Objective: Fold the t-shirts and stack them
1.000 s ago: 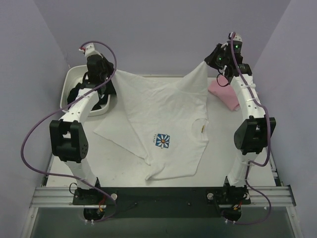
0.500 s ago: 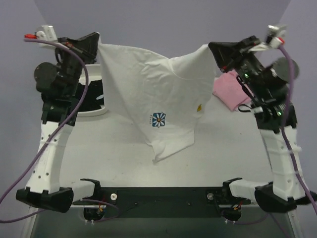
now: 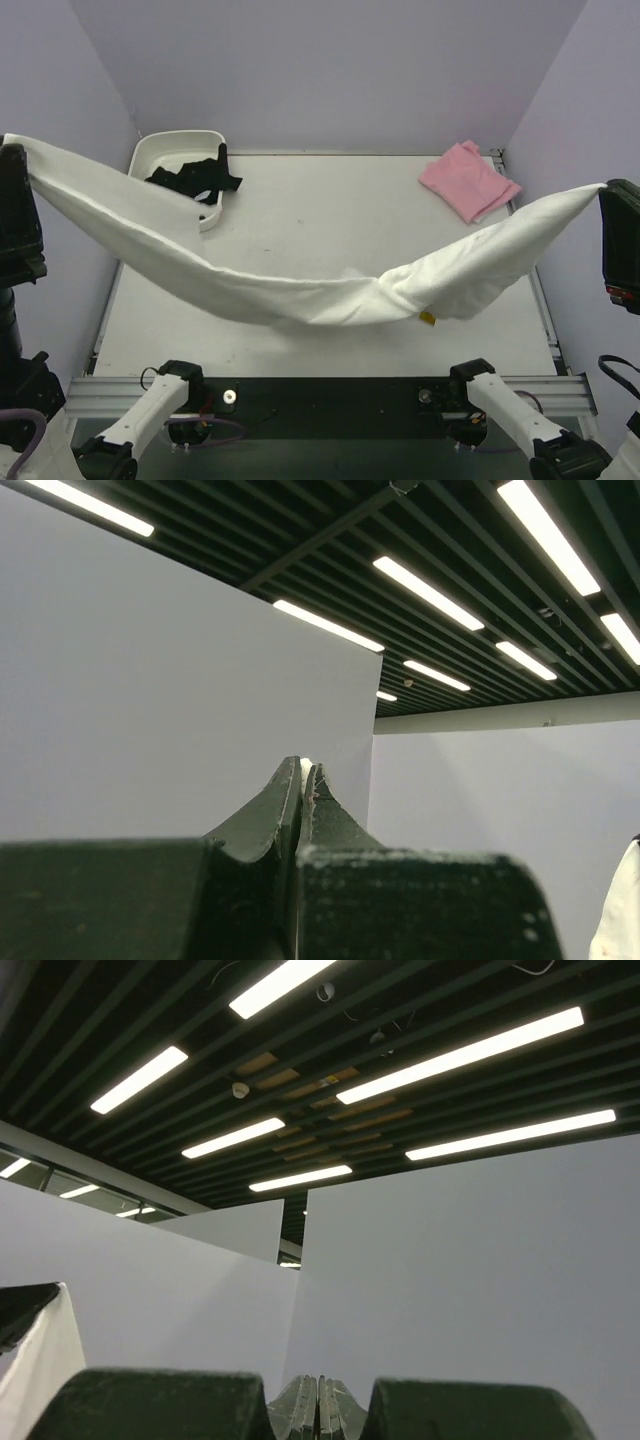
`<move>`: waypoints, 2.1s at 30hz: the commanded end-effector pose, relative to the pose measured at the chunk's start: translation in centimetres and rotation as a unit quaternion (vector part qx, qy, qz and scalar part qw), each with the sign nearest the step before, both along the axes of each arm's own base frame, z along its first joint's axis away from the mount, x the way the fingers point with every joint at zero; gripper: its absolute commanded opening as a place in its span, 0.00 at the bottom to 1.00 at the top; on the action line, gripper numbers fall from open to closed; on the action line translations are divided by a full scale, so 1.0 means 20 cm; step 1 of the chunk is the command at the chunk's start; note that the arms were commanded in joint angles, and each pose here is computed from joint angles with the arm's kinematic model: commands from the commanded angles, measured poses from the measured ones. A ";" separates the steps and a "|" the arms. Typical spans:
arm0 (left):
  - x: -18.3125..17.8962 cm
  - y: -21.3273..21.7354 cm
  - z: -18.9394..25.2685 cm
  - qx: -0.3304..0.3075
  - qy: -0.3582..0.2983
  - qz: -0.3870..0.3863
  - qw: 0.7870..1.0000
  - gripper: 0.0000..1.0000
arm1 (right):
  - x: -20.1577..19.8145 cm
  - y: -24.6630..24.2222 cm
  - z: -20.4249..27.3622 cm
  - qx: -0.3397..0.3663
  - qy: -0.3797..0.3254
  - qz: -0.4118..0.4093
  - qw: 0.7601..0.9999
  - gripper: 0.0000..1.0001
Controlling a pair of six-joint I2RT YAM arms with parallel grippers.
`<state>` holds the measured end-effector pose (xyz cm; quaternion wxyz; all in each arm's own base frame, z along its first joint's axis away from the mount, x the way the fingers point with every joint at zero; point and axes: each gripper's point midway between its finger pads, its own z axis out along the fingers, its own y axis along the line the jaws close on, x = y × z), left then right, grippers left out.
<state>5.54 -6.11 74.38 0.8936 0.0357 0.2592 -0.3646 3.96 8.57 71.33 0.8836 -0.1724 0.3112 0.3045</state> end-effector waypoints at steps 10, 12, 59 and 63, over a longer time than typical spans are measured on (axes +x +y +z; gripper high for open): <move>0.54 -0.14 -0.14 0.031 0.113 -0.016 0.993 0.00 | 0.45 -0.02 0.11 0.033 0.053 -0.073 0.995 0.00; 0.67 -0.16 -0.21 0.031 0.129 -0.017 0.991 0.00 | 0.72 -0.02 -0.04 0.033 0.112 -0.097 0.988 0.00; 2.43 0.09 -2.32 -0.099 0.570 0.239 0.780 0.00 | 2.98 0.17 -2.05 -0.042 0.529 -0.161 0.832 0.00; 2.58 0.06 -2.46 -0.076 0.604 0.248 0.754 0.00 | 3.02 0.17 -2.14 -0.044 0.547 -0.176 0.817 0.00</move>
